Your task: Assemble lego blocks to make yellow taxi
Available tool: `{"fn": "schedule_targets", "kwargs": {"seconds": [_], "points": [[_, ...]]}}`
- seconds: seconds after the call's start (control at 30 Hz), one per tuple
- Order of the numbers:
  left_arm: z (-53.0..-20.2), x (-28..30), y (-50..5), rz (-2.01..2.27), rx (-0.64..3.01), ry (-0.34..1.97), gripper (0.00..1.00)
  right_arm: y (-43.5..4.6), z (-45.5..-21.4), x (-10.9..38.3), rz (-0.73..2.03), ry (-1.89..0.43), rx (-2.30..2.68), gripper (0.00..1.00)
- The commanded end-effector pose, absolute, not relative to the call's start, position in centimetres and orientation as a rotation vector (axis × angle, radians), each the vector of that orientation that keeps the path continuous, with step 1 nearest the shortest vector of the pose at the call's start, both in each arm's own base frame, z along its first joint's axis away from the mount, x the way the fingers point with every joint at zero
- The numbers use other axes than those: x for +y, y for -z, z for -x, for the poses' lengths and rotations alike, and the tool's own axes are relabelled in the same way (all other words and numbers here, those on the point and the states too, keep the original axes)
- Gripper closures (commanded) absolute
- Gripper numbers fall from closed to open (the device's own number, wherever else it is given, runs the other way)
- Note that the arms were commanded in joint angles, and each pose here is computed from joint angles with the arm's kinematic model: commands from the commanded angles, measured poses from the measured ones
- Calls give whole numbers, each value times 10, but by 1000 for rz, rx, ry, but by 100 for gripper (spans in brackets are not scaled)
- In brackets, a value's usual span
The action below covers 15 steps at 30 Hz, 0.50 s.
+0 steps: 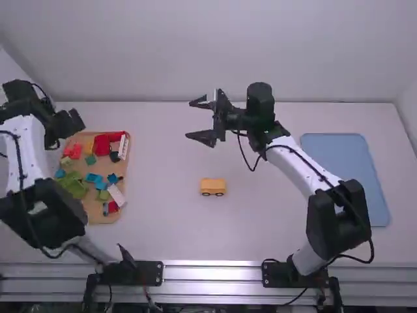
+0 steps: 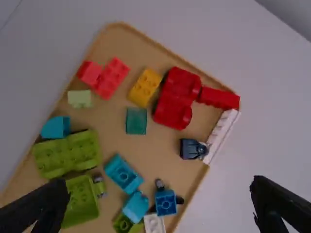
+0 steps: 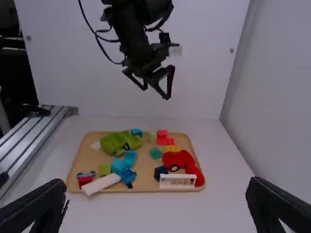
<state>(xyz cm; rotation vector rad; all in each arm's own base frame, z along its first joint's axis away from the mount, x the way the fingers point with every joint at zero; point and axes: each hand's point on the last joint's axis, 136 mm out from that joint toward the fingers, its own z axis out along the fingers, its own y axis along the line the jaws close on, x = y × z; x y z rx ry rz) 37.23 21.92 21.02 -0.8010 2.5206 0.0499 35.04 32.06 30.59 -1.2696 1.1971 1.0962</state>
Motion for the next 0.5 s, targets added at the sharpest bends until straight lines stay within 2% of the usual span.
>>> {"fn": "schedule_targets", "kwargs": {"seconds": [0.0,0.13,0.3,0.47], "points": [[-373,227,-209,757,2548,-126,1,-318,-361,323,1202,-1100,1241,1],[-366,226,-204,636,2621,-145,1,-317,-370,321,1169,-1064,1265,1],[-384,213,-211,552,2568,-43,1,-315,-370,320,1177,-1058,1268,1],[-399,210,-207,514,2557,-66,1,-314,-374,316,1175,-1045,1271,1]]}}
